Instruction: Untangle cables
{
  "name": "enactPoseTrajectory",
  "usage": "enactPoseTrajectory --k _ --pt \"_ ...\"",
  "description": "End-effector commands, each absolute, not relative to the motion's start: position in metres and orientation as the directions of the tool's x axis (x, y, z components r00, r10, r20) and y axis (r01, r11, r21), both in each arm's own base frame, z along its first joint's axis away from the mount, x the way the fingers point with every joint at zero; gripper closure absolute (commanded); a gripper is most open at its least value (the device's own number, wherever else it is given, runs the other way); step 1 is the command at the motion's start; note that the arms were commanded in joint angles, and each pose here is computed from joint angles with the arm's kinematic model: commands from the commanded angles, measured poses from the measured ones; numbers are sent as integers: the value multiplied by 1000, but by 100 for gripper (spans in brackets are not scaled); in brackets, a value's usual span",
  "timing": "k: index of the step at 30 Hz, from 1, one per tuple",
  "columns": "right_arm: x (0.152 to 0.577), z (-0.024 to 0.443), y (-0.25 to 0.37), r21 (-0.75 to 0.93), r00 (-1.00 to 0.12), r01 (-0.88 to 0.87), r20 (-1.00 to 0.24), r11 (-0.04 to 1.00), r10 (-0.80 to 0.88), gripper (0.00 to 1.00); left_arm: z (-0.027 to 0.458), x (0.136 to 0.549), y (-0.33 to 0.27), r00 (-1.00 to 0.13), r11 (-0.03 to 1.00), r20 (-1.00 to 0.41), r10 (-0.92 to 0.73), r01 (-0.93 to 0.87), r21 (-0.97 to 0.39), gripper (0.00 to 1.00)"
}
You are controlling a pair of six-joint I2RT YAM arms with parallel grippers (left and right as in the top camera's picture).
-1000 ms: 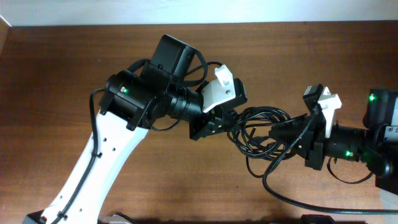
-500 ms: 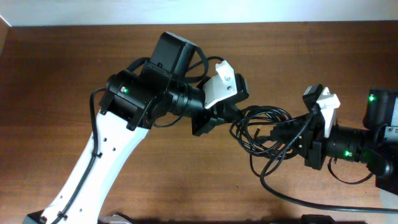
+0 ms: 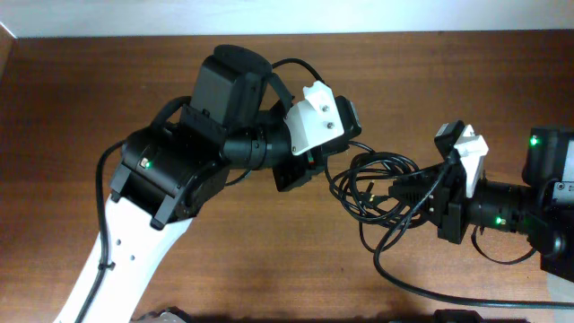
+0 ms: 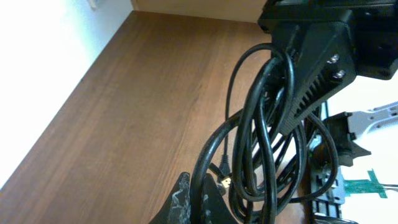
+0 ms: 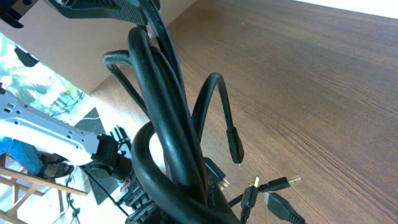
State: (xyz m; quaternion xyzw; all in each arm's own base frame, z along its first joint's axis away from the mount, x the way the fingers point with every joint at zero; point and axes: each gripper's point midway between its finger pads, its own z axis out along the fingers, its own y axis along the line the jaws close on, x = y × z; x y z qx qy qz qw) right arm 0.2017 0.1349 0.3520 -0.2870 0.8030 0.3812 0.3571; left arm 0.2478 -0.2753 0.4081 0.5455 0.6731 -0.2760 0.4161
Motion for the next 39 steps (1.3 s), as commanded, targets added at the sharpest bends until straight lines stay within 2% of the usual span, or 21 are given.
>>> enactPoseTrajectory --k 1,7,10,14,17,21,25,29,37,38,39 --pt "203 343 126 394 -611 -693 -765 603 -202 96 450 273 -235 -7 462 -866 499 848 260 100" --pt "201 342 126 403 -621 -688 -757 603 -202 96 471 282 -238 178 417 -834 522 800 431 100" --pt "200 341 126 406 -625 -686 -754 604 -202 96 476 284 -239 329 326 -747 578 746 581 100" --pt "201 341 126 404 -625 -685 -754 606 -203 96 477 284 -240 444 234 -648 619 683 692 100" --pt "201 341 126 405 -625 -685 -754 606 -203 96 479 285 -240 460 228 -636 620 670 707 100" --pt "201 341 126 405 -626 -685 -753 606 -203 96 479 286 -239 545 141 -528 651 596 790 100" --pt "200 340 126 407 -628 -683 -751 606 -203 96 478 286 -238 574 103 -481 663 566 818 100" --pt "200 340 126 408 -628 -683 -751 606 -203 96 476 297 -228 571 62 -377 729 493 868 100" --pt "200 340 126 410 -630 -682 -750 605 -203 96 475 301 -223 561 44 -339 755 472 881 100" --pt "200 340 126 410 -631 -682 -749 605 -203 96 471 300 -223 558 35 -342 756 487 873 99" --pt "200 340 126 411 -631 -682 -749 605 -203 96 465 297 -223 556 23 -347 755 507 862 83"
